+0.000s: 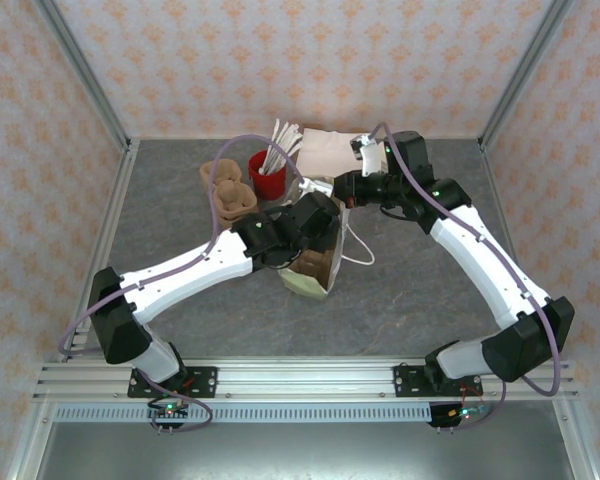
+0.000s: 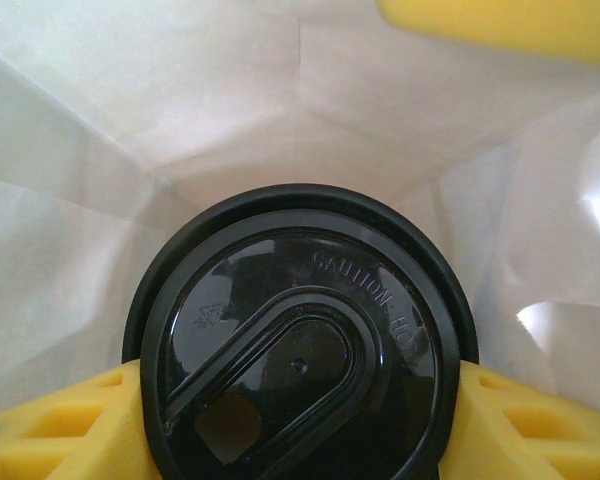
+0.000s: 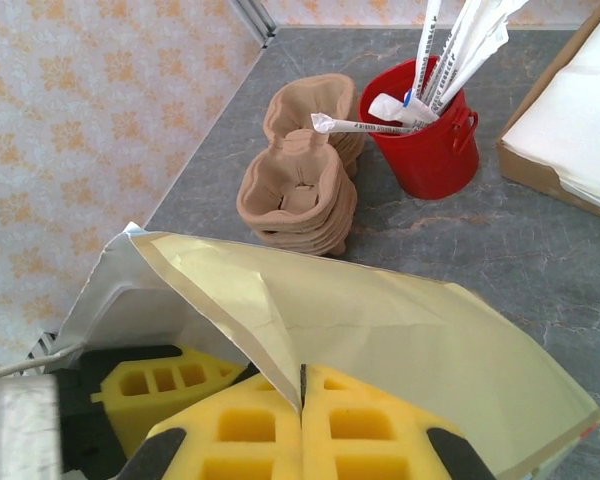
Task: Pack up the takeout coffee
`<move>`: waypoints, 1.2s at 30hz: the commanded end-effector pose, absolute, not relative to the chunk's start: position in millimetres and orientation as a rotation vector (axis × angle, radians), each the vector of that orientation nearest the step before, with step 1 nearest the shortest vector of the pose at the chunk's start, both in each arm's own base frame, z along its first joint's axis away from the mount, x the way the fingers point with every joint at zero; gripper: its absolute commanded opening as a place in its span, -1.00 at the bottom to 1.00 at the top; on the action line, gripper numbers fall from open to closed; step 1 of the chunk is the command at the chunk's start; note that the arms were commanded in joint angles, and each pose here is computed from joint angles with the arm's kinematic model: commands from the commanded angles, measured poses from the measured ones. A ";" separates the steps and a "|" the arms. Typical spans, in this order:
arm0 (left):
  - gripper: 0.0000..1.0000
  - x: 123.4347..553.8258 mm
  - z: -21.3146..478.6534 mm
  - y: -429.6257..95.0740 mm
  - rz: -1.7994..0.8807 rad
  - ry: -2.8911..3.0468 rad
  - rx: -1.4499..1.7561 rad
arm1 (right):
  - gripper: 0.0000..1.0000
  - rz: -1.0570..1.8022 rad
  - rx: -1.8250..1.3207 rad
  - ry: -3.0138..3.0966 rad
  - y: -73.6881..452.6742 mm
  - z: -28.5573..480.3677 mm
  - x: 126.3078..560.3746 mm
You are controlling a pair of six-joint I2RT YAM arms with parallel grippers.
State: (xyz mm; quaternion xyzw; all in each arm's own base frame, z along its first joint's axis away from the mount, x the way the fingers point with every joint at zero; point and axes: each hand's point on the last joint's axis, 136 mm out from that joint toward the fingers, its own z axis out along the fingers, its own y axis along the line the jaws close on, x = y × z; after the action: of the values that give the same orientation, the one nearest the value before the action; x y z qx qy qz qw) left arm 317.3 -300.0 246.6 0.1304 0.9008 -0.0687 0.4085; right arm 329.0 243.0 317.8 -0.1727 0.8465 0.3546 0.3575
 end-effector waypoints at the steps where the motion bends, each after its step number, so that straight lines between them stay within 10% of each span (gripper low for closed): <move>1: 0.24 326.1 241.8 -295.0 -0.133 2.271 0.289 | -1.00 0.928 -0.419 2.126 243.6 333.7 327.6; 36: 0.26 334.5 215.2 -299.1 -0.181 2.335 0.331 | -1.00 0.942 -0.492 2.002 245.1 339.2 319.5</move>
State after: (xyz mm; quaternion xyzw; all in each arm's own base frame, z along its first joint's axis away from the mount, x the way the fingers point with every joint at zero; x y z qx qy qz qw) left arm 335.5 -298.8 213.7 0.1224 0.9155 -0.0603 0.3786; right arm 328.4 236.4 304.1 -0.1607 0.8421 0.3488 0.3788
